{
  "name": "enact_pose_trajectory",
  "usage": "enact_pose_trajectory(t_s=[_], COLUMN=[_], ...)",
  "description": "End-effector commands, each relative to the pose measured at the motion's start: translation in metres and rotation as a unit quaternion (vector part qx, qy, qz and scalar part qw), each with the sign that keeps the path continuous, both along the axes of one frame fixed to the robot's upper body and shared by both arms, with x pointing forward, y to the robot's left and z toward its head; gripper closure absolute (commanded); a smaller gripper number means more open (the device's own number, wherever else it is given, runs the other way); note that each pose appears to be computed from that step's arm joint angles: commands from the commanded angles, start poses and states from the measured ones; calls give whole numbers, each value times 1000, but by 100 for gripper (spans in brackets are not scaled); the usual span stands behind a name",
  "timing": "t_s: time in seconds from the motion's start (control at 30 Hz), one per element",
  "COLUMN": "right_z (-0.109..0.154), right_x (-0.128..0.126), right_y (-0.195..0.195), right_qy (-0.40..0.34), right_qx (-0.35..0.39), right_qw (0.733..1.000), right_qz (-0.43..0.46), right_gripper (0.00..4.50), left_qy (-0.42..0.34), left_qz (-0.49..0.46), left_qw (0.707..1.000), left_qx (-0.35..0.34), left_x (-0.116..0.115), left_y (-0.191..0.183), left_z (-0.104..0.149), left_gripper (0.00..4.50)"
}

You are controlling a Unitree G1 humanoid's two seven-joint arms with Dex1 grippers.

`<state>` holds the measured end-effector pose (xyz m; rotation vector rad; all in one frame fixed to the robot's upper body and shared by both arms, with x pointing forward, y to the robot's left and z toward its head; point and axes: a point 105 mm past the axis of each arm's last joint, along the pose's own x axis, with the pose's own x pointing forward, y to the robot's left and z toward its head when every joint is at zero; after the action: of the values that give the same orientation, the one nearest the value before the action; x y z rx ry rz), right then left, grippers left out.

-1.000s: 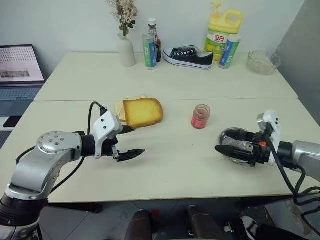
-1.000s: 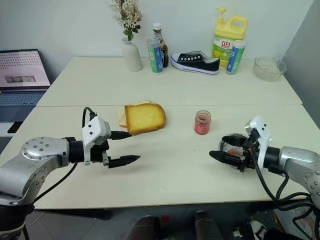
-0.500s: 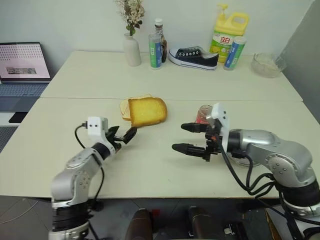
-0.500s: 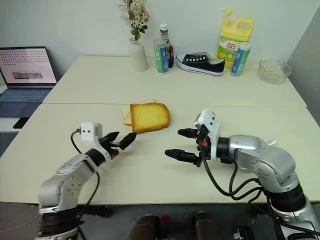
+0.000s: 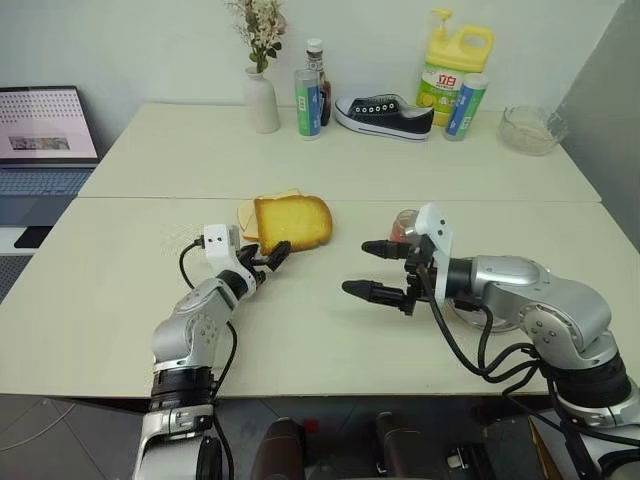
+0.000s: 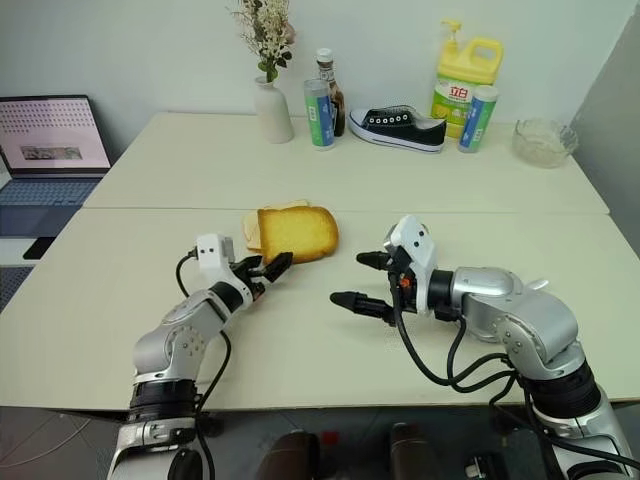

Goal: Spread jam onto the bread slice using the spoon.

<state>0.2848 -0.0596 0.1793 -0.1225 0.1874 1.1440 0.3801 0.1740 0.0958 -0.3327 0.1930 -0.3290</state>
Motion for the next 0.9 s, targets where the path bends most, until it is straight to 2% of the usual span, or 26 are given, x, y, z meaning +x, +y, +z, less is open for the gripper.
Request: enact_pose_trajectory(t_s=[0.03, 0.07, 0.2, 0.43, 0.5, 0.6, 0.7, 0.9], right_z=[16, 16, 16, 18, 19, 20, 26, 34], right_x=[-2, -3, -3, -1, 0, 1, -1, -28], right_y=[-1, -1, -4, -7, -8, -11, -22, -54], right_qy=[-28, -29, -29, -30, -30, -31, -33, -3], right_qx=[12, 12, 12, 18, 21, 21, 20, -8], right_qw=[1000, 999, 999, 999, 999, 999, 999, 1000], right_qz=[-3, -5, -14, -24, -27, -30, -35, -10], right_gripper=[0, 0, 0, 0, 0, 0, 0, 0], left_qy=[-7, -9, -10, -15, -21, -36, -60, -116], left_qz=[-18, -20, -24, -26, -24, -43, -95, -278], left_qw=[1000, 1000, 1000, 1000, 999, 998, 990, 943], left_qx=[1, 1, 3, 9, 17, 36, 89, 141], left_x=[3, 3, 1, -2, -3, -4, -11, -53], left_y=[-8, -8, -5, 1, 3, 3, -3, -28], left_z=[2, 2, 2, 6, 11, 23, 46, 106], left_gripper=[38, 56, 177, 403, 448, 448, 448, 448])
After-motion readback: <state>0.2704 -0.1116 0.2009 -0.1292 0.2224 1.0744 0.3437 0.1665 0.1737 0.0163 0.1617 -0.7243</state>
